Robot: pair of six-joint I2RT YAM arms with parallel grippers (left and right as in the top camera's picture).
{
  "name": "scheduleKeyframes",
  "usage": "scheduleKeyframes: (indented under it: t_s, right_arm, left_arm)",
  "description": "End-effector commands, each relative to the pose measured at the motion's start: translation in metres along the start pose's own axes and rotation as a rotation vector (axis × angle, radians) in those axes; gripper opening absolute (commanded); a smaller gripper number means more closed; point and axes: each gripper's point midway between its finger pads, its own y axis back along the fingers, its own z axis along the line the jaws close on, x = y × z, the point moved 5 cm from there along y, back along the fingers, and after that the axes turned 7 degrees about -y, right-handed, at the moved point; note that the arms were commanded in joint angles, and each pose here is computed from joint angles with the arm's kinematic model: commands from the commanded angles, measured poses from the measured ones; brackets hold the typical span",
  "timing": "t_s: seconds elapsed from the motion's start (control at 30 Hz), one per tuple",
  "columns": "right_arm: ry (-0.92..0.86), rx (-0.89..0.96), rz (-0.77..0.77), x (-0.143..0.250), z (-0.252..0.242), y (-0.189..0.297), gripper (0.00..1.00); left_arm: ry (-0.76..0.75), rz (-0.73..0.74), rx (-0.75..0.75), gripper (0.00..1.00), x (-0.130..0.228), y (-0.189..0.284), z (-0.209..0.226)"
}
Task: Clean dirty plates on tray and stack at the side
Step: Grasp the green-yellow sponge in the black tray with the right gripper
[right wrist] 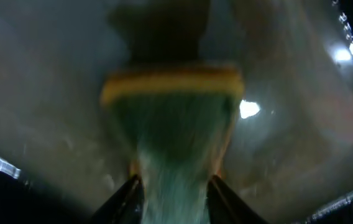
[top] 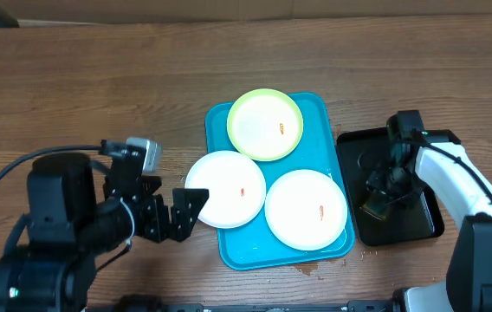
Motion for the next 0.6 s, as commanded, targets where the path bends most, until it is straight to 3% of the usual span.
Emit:
scheduleKeyframes:
  t_s: [0.0, 0.17, 0.27, 0.43, 0.5, 0.57]
  right_arm:
    - [-0.06, 0.009, -0.033, -0.008, -0.008, -0.008, 0.21]
    - [-0.075, -0.016, -0.061, -0.008, -0.01, -0.025, 0.15]
    - [-0.07, -0.03, -0.053, -0.005, -0.01, -0.031, 0.04]
    - [0.091, -0.099, -0.036, -0.009, 0.004, -0.003, 0.04]
    - [0.094, -0.114, -0.054, -0.014, 0.007, 0.018, 0.08]
    - [0.094, -0.131, -0.077, -0.018, 0.01, 0.039, 0.24]
  left_arm:
    - [-0.01, 0.006, -0.008, 1.0, 0.0, 0.002, -0.001]
    - [-0.017, 0.0, 0.098, 1.0, -0.001, 0.003, -0.014]
    - [-0.053, -0.004, 0.13, 0.98, -0.001, 0.003, -0.018]
    - [-0.055, -0.003, 0.13, 0.98, -0.001, 0.003, -0.018]
    - [-0.056, -0.004, 0.13, 0.98, -0.001, 0.003, -0.018]
    - [-0.056, -0.004, 0.129, 0.98, -0.001, 0.003, -0.018]
